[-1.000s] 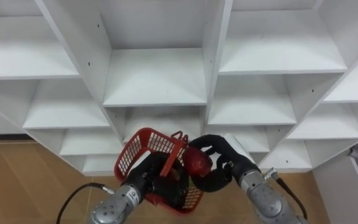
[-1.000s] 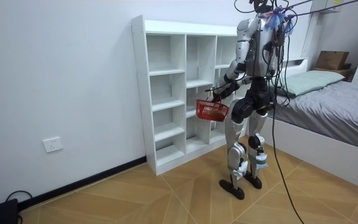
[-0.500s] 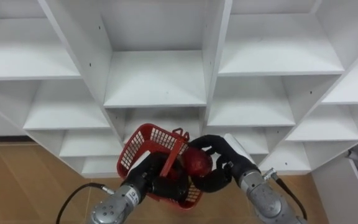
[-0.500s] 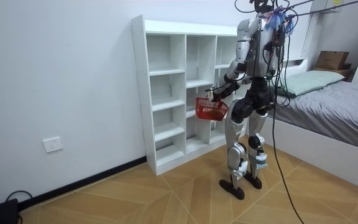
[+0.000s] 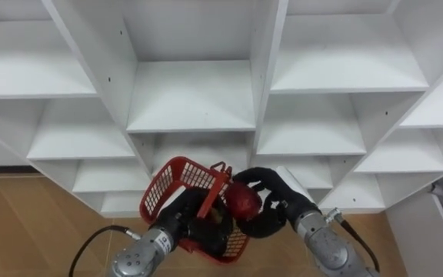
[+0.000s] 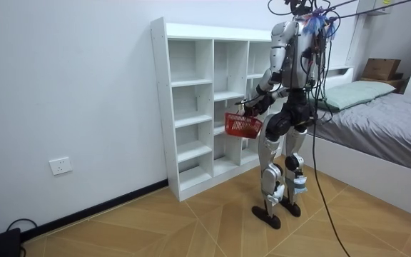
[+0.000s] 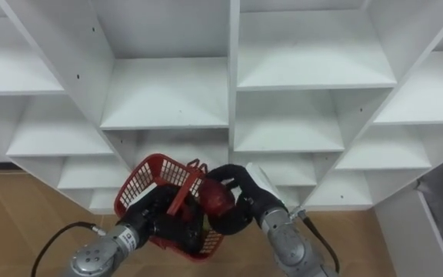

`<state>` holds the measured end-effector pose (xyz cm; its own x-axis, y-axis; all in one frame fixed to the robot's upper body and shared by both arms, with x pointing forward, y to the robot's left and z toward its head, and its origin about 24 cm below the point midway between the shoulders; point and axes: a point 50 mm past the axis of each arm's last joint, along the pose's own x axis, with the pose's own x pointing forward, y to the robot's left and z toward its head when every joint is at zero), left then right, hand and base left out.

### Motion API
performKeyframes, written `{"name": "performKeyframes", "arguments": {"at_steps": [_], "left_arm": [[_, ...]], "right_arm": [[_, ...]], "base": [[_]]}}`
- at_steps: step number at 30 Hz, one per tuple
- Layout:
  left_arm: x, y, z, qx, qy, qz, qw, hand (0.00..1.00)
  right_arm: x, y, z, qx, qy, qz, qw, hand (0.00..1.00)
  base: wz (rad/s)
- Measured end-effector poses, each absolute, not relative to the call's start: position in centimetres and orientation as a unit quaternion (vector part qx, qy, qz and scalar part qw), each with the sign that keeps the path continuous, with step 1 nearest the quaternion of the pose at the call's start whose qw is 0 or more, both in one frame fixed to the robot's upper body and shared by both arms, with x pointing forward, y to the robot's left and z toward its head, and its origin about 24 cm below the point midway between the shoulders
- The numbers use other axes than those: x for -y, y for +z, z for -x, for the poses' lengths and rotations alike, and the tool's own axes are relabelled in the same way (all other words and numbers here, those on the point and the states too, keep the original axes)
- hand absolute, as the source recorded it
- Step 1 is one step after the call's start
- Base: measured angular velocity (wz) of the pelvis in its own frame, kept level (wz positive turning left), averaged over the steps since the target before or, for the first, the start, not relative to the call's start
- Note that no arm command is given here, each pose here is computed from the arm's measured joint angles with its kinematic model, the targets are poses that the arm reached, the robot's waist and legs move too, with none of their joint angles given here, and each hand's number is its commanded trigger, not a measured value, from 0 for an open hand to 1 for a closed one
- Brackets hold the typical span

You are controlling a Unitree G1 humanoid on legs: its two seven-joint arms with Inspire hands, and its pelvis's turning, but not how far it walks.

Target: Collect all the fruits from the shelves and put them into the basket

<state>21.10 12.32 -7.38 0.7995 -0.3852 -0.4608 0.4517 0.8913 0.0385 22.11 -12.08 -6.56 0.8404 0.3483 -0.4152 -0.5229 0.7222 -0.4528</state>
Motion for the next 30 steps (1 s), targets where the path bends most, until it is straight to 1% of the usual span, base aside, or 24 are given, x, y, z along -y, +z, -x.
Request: {"name": "performKeyframes", "arguments": {"at_steps": [7, 30], "left_arm": [[-12.00, -7.17, -21.15, -0.218, -0.226, -0.069, 0.947, 1.00], [-12.04, -7.20, -21.11, -0.219, -0.225, -0.069, 0.947, 1.00]], "right_arm": [[11.21, -6.78, -21.71, -0.153, 0.271, 0.294, 0.904, 0.00], [11.32, -6.81, -21.69, -0.155, 0.275, 0.298, 0.901, 0.00]], "base": [[0.00], [0.00]]}}
